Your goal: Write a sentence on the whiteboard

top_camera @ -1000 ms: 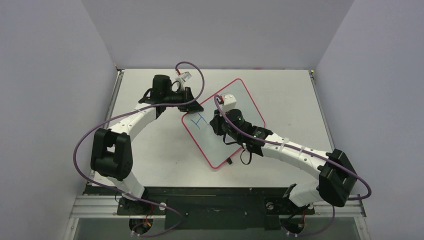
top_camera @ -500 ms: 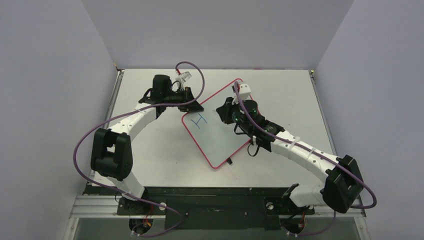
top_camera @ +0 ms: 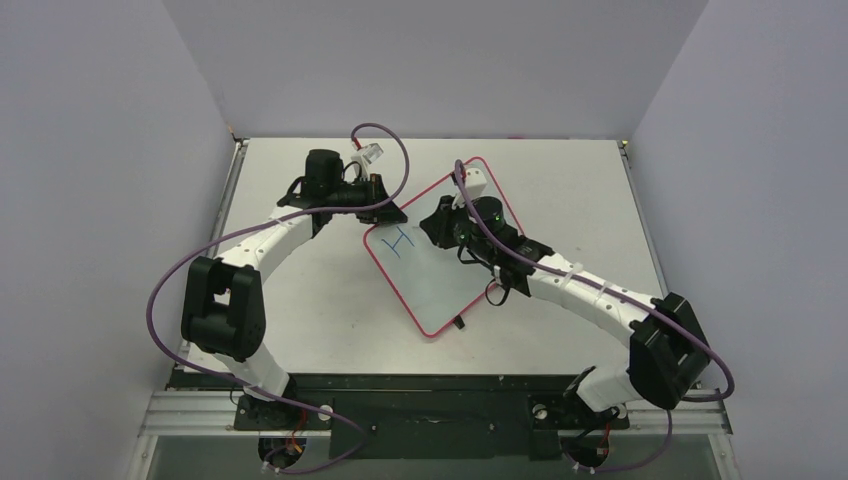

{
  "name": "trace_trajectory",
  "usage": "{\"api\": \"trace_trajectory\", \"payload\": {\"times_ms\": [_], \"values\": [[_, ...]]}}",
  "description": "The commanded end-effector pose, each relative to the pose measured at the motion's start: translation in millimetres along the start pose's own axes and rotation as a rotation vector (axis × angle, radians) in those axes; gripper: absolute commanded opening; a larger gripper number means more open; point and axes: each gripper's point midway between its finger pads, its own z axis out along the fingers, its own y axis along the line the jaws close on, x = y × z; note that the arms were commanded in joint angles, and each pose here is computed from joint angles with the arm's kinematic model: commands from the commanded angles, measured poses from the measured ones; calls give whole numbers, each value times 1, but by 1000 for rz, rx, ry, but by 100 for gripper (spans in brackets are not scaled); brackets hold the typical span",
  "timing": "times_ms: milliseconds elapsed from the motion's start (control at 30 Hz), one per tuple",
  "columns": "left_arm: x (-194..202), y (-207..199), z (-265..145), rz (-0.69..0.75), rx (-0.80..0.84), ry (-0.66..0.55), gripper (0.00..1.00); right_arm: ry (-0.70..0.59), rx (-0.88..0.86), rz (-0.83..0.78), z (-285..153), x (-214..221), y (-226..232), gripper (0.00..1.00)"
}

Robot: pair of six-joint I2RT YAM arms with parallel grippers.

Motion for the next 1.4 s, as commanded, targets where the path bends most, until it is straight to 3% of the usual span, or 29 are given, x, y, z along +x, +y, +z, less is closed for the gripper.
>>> {"api": "trace_trajectory", "payload": {"times_ms": [0, 800, 1367], "values": [[-15, -24, -5, 120, 35, -33, 0, -93, -66, 13, 6, -35, 20, 0], [-16, -26, -5, 125, 39, -35, 0, 7, -23, -3, 6, 18, 13, 0], [-16, -27, -5, 128, 40, -35, 0, -33, 109, -26, -4, -3, -17, 0]]}}
